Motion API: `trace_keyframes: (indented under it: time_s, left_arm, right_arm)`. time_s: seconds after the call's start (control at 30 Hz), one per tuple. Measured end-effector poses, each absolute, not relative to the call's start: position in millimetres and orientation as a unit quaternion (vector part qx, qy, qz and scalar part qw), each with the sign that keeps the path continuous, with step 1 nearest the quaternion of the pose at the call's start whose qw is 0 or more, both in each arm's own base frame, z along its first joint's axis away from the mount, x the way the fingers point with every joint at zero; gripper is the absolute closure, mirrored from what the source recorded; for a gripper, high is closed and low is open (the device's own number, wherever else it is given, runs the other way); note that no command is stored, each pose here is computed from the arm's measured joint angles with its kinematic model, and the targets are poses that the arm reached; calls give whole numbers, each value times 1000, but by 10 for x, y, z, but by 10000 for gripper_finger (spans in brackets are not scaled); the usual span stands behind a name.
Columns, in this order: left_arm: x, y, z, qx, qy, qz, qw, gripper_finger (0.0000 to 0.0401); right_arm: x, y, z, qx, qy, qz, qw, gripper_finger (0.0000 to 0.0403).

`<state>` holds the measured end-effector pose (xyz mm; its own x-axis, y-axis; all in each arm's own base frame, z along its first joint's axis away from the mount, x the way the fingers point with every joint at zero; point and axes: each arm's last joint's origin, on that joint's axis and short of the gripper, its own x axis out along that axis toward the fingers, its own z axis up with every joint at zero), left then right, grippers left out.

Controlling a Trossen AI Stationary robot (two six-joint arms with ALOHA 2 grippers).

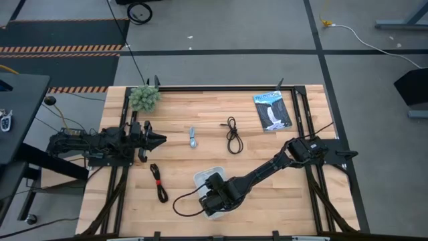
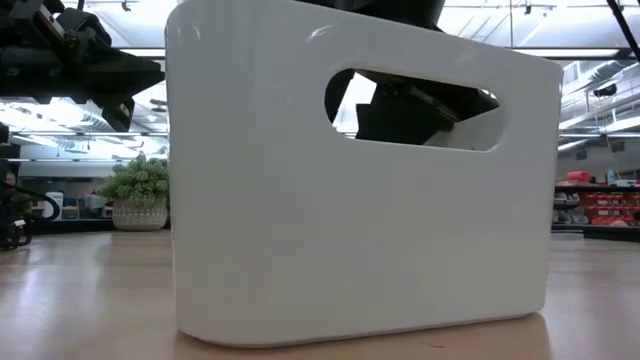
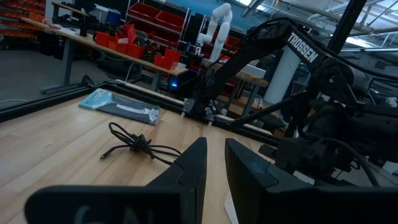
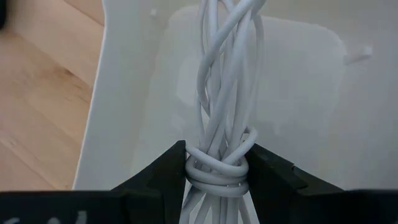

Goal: Pick and place USB-C Cables
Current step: Put the white charger cable into the white bin, then put the right black charger cable into the white bin

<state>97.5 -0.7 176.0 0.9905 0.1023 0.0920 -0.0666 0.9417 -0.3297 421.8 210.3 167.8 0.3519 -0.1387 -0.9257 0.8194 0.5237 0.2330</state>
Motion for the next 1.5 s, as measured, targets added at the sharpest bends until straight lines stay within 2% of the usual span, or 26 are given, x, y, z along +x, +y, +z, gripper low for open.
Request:
trace_keyframes:
  time_s: [0.47, 0.8, 1.1, 1.5]
  left_arm:
    - [975, -7, 1760, -165, -54, 43, 984, 335]
    - [975, -7, 1760, -165, -54, 43, 984, 335]
    - [975, -7, 1760, -165, -54, 43, 984, 335]
    - [975, -7, 1760, -165, -54, 43, 984, 335]
  right_arm:
    - [4235, 2074, 1795, 365, 489, -312, 729, 182]
    - [4288, 2072, 2281, 339, 476, -288, 758, 182]
    - [4195, 1900, 2688, 243, 473, -322, 783, 182]
    - [4358, 1284, 2730, 170, 527, -312, 772, 192]
